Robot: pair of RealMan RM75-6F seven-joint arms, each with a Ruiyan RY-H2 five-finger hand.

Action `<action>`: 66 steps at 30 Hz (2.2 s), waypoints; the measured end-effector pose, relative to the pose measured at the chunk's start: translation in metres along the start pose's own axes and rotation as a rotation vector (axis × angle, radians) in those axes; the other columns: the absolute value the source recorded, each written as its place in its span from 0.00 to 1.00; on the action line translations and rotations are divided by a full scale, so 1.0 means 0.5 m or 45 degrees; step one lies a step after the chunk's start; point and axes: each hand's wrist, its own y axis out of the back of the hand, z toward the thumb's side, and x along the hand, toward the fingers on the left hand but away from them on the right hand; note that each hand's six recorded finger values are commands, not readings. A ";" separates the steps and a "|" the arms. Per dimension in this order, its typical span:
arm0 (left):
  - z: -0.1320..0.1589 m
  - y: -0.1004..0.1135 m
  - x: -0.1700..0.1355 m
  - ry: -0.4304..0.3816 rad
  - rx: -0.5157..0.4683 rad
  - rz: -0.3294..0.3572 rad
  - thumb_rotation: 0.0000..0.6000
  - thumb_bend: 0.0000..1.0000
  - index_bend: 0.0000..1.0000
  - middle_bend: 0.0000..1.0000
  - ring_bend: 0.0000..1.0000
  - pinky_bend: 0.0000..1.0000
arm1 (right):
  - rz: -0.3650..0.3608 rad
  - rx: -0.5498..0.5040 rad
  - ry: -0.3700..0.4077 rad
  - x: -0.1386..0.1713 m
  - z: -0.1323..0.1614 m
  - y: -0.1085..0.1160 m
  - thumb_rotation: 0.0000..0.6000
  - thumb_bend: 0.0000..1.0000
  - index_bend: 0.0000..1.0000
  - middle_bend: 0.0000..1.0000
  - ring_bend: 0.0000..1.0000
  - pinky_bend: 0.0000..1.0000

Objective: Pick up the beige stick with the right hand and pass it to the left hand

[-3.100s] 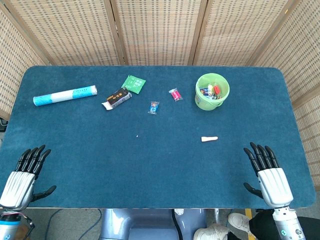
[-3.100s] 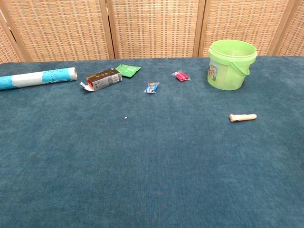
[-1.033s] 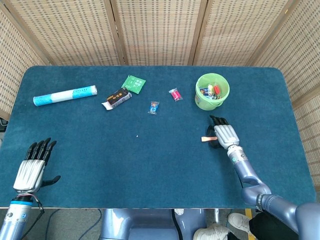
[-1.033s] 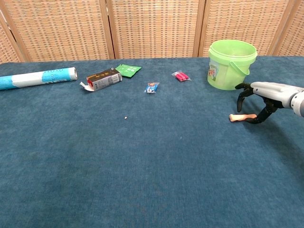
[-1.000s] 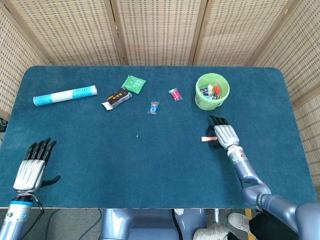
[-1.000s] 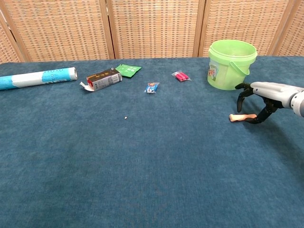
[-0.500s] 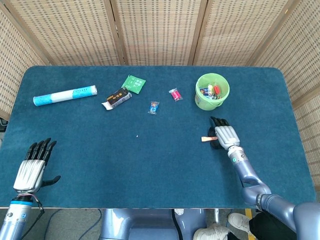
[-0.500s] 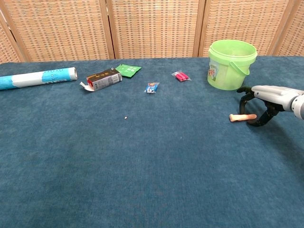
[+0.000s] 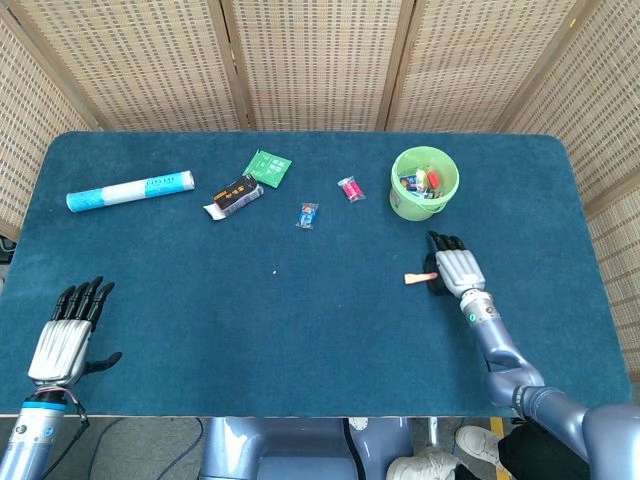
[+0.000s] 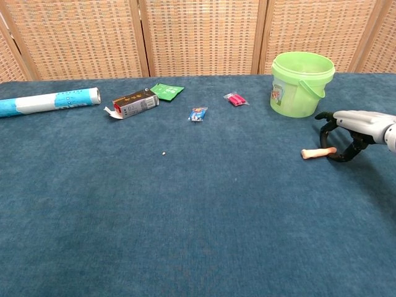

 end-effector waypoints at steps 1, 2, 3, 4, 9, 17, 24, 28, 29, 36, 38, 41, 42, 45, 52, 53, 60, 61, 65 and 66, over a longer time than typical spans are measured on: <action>0.000 -0.001 0.000 -0.001 0.001 0.000 1.00 0.00 0.00 0.00 0.00 0.00 | 0.001 -0.004 0.001 0.001 0.000 0.000 1.00 0.58 0.58 0.07 0.00 0.00; 0.000 -0.001 0.000 -0.001 0.002 -0.001 1.00 0.00 0.00 0.00 0.00 0.00 | 0.002 -0.008 0.002 0.001 0.001 0.000 1.00 0.58 0.59 0.08 0.00 0.00; 0.001 -0.001 0.000 -0.002 0.004 -0.001 1.00 0.00 0.00 0.00 0.00 0.00 | 0.002 -0.011 0.005 0.002 0.002 0.000 1.00 0.58 0.59 0.08 0.00 0.00; 0.001 -0.002 0.000 -0.002 0.004 -0.002 1.00 0.00 0.00 0.00 0.00 0.00 | 0.001 -0.016 0.009 0.003 0.004 0.002 1.00 0.58 0.60 0.08 0.00 0.00; 0.001 -0.002 0.000 -0.004 0.003 -0.005 1.00 0.00 0.00 0.00 0.00 0.00 | -0.003 -0.045 0.025 0.007 0.013 0.005 1.00 0.58 0.62 0.10 0.00 0.00; 0.003 0.000 0.008 -0.021 0.004 -0.009 1.00 0.00 0.00 0.00 0.00 0.00 | 0.024 -0.189 0.085 0.023 0.058 0.020 1.00 0.59 0.63 0.12 0.00 0.00; 0.019 0.015 0.027 -0.090 0.058 0.017 1.00 0.00 0.00 0.00 0.00 0.00 | 0.092 -0.350 0.183 0.040 0.147 0.054 1.00 0.59 0.63 0.13 0.00 0.00; 0.042 0.037 0.046 -0.180 0.097 0.058 1.00 0.00 0.00 0.00 0.00 0.00 | 0.143 -0.462 0.210 0.036 0.203 0.079 1.00 0.59 0.64 0.13 0.00 0.00; 0.047 0.044 0.051 -0.197 0.102 0.072 1.00 0.00 0.00 0.00 0.00 0.00 | 0.156 -0.486 0.214 0.035 0.215 0.083 1.00 0.59 0.64 0.13 0.00 0.00; 0.091 0.080 0.095 -0.318 0.098 0.110 1.00 0.00 0.00 0.00 0.00 0.00 | 0.235 -0.639 0.240 0.016 0.317 0.119 1.00 0.60 0.64 0.14 0.00 0.00; 0.110 0.088 0.108 -0.371 0.074 0.116 1.00 0.00 0.03 0.00 0.00 0.00 | 0.252 -0.684 0.238 0.008 0.346 0.129 1.00 0.60 0.64 0.14 0.00 0.00; 0.151 0.102 0.133 -0.497 0.040 0.133 1.00 0.00 0.10 0.00 0.00 0.00 | 0.279 -0.756 0.228 -0.001 0.387 0.140 1.00 0.60 0.64 0.14 0.00 0.00; 0.165 0.106 0.141 -0.541 0.038 0.139 1.00 0.00 0.11 0.00 0.00 0.00 | 0.288 -0.776 0.226 -0.003 0.400 0.142 1.00 0.60 0.64 0.14 0.00 0.00; 0.210 0.117 0.171 -0.652 0.050 0.178 1.00 0.00 0.14 0.00 0.00 0.00 | 0.316 -0.816 0.237 -0.006 0.450 0.149 1.00 0.60 0.65 0.14 0.00 0.00; 0.305 0.117 0.228 -0.788 0.088 0.219 1.00 0.07 0.26 0.00 0.00 0.00 | 0.357 -0.803 0.247 -0.002 0.526 0.128 1.00 0.60 0.65 0.14 0.00 0.00; 0.314 0.114 0.234 -0.798 0.098 0.220 1.00 0.07 0.27 0.00 0.00 0.00 | 0.360 -0.799 0.243 -0.002 0.531 0.124 1.00 0.60 0.65 0.14 0.00 0.00; 0.361 0.082 0.259 -0.832 0.128 0.224 1.00 0.10 0.34 0.00 0.00 0.00 | 0.376 -0.773 0.227 -0.002 0.543 0.102 1.00 0.60 0.65 0.14 0.00 0.00; 0.365 0.077 0.261 -0.832 0.139 0.225 1.00 0.11 0.34 0.00 0.00 0.00 | 0.376 -0.771 0.223 -0.003 0.541 0.101 1.00 0.60 0.65 0.14 0.00 0.00; 0.379 0.061 0.263 -0.829 0.154 0.226 1.00 0.18 0.36 0.00 0.00 0.00 | 0.376 -0.776 0.219 -0.003 0.538 0.099 1.00 0.60 0.65 0.14 0.00 0.00; 0.382 0.058 0.264 -0.830 0.153 0.227 1.00 0.18 0.36 0.00 0.00 0.00 | 0.378 -0.776 0.219 -0.003 0.538 0.098 1.00 0.60 0.65 0.14 0.00 0.00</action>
